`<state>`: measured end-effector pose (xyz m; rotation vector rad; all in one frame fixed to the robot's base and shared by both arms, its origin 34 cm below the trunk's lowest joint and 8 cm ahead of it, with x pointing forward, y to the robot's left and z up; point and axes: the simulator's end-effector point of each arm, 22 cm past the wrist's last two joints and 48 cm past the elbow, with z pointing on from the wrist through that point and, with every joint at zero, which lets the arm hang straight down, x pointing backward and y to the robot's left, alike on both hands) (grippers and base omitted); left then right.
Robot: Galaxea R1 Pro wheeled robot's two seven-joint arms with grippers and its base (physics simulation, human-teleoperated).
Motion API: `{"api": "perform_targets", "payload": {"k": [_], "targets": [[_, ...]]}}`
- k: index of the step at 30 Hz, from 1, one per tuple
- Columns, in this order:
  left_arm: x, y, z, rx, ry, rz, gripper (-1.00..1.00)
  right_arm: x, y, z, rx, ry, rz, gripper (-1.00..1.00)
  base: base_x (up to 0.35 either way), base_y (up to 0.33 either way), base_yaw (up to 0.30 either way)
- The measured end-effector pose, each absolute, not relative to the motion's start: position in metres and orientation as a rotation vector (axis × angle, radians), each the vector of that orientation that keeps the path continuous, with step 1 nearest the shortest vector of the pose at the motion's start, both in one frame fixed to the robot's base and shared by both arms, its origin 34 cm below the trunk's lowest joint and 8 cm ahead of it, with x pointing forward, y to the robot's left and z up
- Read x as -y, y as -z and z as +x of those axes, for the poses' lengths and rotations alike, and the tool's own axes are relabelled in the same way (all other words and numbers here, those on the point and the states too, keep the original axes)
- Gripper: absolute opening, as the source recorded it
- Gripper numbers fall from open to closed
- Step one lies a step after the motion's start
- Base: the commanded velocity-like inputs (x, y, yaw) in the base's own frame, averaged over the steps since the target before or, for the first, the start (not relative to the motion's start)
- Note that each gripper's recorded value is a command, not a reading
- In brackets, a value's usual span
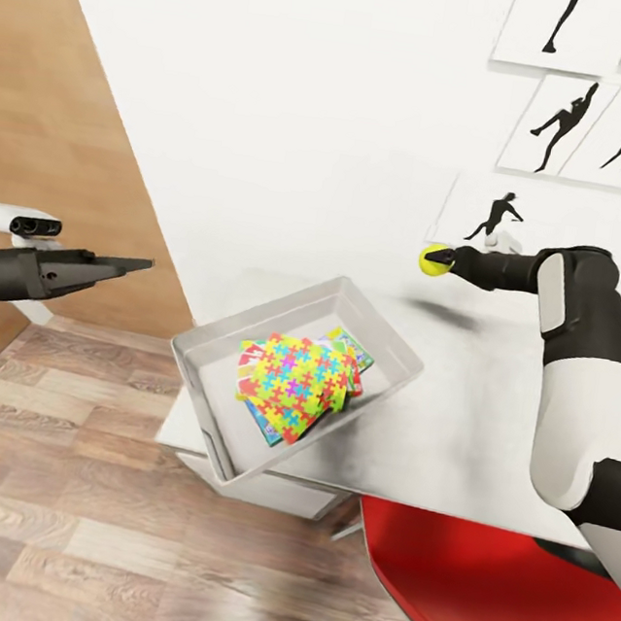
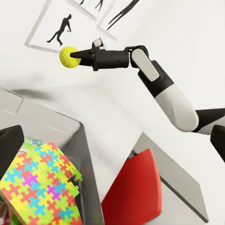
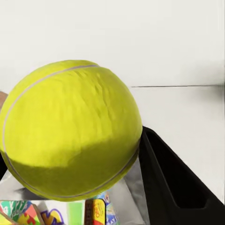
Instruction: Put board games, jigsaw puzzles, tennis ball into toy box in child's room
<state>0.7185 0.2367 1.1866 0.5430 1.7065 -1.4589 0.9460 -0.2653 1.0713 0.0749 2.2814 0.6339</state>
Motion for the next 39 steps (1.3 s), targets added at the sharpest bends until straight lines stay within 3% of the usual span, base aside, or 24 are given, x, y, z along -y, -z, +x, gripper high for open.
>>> {"api": "perform_targets", "payload": {"k": [24, 39], "targets": [[-0.240, -1.206, 0.712, -1.684, 1.438, 0.550, 1.00, 0.255, -1.093, 0.943, -2.275, -0.603, 0.061, -1.00, -0.010, 0.120, 0.145], [-0.241, -1.211, 0.710, -1.678, 1.433, 0.551, 1.00, 0.276, -1.087, 0.943, -2.312, -0.452, 0.101, -1.00, -0.005, 0.013, 0.066]]}}
